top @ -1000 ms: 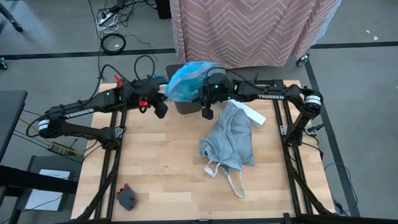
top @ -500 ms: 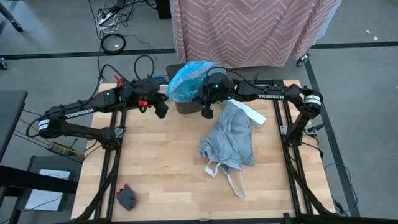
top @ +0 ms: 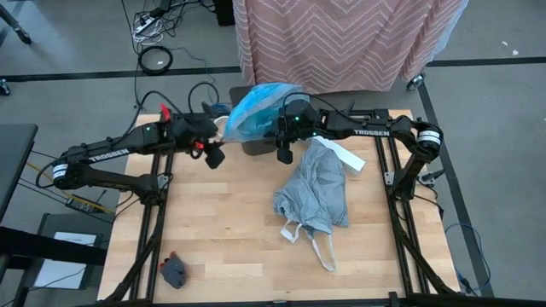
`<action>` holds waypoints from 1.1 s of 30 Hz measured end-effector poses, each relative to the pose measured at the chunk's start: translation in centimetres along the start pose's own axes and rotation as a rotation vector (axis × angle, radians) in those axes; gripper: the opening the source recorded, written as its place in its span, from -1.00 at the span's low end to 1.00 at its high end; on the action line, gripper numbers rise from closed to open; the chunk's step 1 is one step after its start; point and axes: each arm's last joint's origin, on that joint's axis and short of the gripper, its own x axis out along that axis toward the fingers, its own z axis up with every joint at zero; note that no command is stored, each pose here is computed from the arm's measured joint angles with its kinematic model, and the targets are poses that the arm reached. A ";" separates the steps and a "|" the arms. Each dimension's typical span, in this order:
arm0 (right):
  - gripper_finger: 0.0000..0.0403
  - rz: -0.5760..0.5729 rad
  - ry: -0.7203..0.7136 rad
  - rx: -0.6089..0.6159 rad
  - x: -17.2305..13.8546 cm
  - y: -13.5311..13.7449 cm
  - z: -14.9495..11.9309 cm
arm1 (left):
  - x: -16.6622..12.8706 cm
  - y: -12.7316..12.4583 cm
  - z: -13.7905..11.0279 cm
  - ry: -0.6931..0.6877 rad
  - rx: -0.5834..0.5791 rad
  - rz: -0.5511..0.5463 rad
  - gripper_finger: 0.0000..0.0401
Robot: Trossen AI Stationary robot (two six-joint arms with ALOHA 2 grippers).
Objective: Place trash/remove bag and relplace
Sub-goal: Insert a new trash bag into the trash bin
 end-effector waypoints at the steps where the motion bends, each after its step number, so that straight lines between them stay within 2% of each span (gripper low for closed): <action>1: -0.43 0.000 0.000 0.000 0.0 0.0 0.0 | -0.1 0.3 -0.4 0.029 -0.006 0.059 -0.02; 4: -0.42 -0.001 0.001 0.001 0.0 0.0 0.0 | -0.3 0.8 -0.9 0.048 -0.046 0.208 0.07; 8: -0.42 0.023 0.022 0.021 0.0 0.5 -0.1 | -0.4 1.1 -0.8 0.005 -0.142 0.302 0.10; 13: -0.42 0.143 -0.022 0.031 -2.0 2.2 1.6 | -0.7 1.1 0.8 -0.196 -0.270 0.346 0.09; 17: -0.43 0.132 -0.100 -0.047 -3.7 3.0 3.4 | -1.1 1.3 2.2 -0.349 -0.321 0.420 0.09; 20: -0.43 0.037 -0.080 -0.099 -3.7 2.8 3.6 | -1.3 1.7 3.1 -0.408 -0.276 0.454 0.09; 22: -0.42 -0.061 -0.053 -0.155 -4.3 2.3 3.9 | -1.4 2.3 3.4 -0.423 -0.247 0.571 0.09; 24: -0.44 -0.171 -0.065 -0.249 -5.8 1.6 5.1 | -2.1 3.4 3.6 -0.440 -0.283 0.734 0.09; 26: -0.47 -0.365 -0.136 -0.346 -8.1 0.3 7.3 | -2.8 5.0 4.1 -0.475 -0.358 0.862 0.09; 27: -0.50 -0.477 -0.168 -0.371 -9.2 -0.6 8.3 | -2.8 6.0 4.4 -0.489 -0.386 0.892 0.09; 28: -0.55 -0.584 -0.193 -0.380 -10.2 -1.8 9.0 | -2.7 7.1 4.7 -0.506 -0.402 0.882 0.09; 30: -0.67 -0.719 -0.219 -0.350 -11.6 -4.8 9.6 | -2.0 9.4 5.3 -0.556 -0.396 0.785 0.09; 33: -0.91 -0.777 -0.231 -0.196 -13.0 -9.1 8.7 | -0.6 12.8 5.8 -0.619 -0.435 0.652 0.08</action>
